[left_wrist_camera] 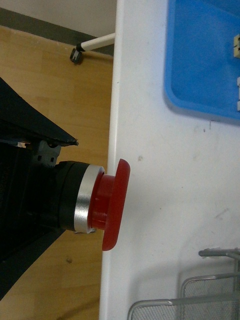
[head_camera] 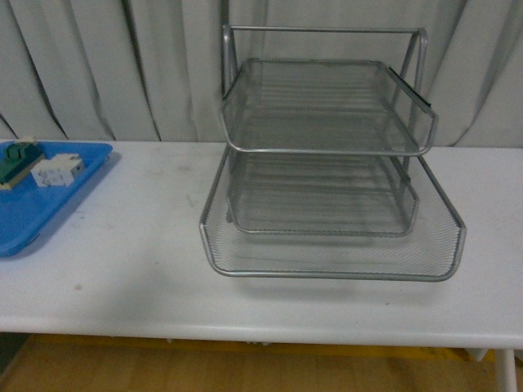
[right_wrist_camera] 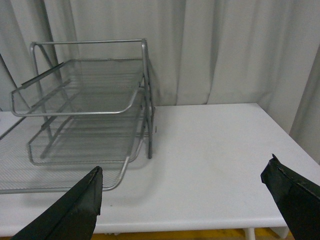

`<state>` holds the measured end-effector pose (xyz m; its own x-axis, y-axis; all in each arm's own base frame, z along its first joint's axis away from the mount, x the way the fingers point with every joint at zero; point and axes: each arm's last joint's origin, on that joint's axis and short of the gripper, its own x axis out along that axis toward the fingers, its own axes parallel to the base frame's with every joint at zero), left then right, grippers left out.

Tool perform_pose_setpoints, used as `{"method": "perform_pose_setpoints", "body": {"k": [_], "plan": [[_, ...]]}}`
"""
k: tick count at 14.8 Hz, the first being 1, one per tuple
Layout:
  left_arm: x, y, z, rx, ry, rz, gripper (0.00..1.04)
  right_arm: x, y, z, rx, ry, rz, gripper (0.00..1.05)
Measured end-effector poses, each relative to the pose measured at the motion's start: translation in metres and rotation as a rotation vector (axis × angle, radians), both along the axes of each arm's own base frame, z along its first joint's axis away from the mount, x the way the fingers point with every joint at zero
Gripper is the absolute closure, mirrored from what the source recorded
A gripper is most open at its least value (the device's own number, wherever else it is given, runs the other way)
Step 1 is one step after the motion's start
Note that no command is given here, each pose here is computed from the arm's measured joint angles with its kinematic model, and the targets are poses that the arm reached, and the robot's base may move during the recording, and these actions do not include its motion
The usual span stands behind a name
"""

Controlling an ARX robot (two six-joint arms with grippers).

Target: Place button on rack with both arms

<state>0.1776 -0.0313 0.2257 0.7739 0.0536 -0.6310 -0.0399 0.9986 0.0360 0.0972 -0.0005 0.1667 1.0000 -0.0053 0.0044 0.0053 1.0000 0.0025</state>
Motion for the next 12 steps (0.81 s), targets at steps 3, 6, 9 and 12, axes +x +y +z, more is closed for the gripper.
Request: {"method": "perform_pose_setpoints", "body": {"k": [3, 6, 9, 12], "plan": [[0.002, -0.003, -0.002, -0.004, -0.048, -0.035, 0.69, 0.0, 0.0, 0.0, 0.0, 0.004, -0.003, 0.06], [0.044, -0.04, -0.007, 0.062, -0.189, -0.305, 0.69, 0.0, 0.0, 0.0, 0.0, 0.001, -0.002, 0.06], [0.1, -0.093, -0.014, 0.097, -0.181, -0.499, 0.69, 0.0, 0.0, 0.0, 0.0, 0.0, -0.002, 0.06], [0.147, -0.144, -0.047, 0.214, -0.107, -0.663, 0.69, 0.0, 0.0, 0.0, 0.0, 0.001, -0.002, 0.06]]}}
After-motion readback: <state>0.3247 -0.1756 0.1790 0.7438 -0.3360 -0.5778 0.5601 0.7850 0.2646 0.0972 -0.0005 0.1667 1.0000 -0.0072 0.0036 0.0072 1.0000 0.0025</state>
